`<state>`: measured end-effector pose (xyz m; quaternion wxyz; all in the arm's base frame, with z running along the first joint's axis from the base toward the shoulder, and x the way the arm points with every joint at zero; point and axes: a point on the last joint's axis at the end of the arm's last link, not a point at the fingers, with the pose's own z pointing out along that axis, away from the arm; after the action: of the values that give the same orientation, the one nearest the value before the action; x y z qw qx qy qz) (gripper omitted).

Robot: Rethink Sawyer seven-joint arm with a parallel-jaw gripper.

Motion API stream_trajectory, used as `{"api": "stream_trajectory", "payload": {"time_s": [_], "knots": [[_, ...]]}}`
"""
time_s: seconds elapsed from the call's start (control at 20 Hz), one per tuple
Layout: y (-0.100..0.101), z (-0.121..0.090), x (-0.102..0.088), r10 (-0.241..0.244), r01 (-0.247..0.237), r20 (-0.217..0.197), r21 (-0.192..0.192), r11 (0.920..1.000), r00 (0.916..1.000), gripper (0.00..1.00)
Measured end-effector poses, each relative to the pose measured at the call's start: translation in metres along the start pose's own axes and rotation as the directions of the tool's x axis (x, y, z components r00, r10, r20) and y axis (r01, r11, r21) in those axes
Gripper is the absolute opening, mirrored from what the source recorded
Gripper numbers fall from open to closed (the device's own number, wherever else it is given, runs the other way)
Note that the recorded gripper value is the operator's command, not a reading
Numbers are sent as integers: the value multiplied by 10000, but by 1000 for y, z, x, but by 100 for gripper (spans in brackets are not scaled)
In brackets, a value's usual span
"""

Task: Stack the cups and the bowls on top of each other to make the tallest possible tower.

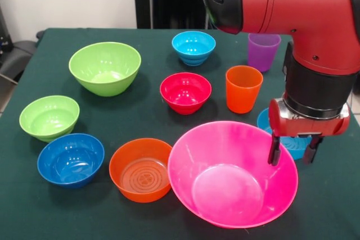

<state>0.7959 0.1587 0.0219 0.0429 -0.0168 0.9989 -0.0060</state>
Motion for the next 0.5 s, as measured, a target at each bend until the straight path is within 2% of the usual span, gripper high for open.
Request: {"api": "stream_trajectory", "payload": {"time_s": [0.5], "knots": [[11,11,7,331,-332,-161,-50,9994,9993,100]]}}
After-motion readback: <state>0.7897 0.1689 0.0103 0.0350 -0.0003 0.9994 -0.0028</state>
